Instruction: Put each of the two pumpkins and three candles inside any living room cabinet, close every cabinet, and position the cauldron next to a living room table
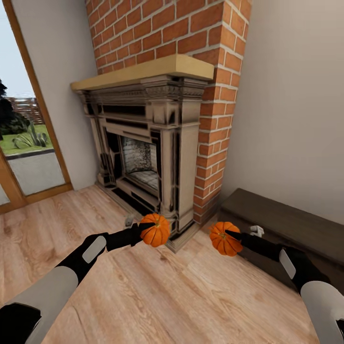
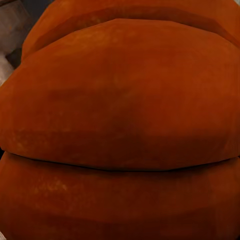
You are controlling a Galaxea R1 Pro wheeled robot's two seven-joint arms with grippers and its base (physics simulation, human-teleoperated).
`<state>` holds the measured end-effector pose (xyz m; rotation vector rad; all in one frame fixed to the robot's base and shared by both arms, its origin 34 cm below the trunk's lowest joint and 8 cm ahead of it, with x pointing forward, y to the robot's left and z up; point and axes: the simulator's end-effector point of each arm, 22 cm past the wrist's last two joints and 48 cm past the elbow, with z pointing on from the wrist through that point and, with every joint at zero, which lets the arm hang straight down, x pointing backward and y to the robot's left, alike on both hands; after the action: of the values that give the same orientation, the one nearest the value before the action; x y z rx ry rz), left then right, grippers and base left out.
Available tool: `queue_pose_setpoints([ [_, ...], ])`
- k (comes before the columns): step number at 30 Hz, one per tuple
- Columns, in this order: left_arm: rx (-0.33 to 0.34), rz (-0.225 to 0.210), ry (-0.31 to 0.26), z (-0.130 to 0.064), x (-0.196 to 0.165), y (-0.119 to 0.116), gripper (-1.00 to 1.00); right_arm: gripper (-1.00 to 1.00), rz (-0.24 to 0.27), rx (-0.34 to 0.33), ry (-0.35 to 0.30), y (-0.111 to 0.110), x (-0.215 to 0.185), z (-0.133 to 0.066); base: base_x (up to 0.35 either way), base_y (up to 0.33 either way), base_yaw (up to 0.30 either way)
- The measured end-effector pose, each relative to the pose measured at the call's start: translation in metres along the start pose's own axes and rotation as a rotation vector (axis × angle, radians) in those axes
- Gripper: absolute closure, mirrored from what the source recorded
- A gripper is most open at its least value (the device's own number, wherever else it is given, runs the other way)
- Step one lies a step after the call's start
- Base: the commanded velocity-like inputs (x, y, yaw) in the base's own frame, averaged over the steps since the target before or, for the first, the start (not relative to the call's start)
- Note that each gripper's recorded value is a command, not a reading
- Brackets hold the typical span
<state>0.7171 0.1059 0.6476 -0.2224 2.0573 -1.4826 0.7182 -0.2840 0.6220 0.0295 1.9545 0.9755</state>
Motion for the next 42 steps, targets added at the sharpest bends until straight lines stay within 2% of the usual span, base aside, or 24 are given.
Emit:
queue_pose_setpoints([
  [42,0.007,0.016,-0.009,-0.013,-0.051,-0.089,1.0,1.0,-0.011,-0.004,-0.014,0.059,-0.083,-0.014,0.0,0.0,-0.272],
])
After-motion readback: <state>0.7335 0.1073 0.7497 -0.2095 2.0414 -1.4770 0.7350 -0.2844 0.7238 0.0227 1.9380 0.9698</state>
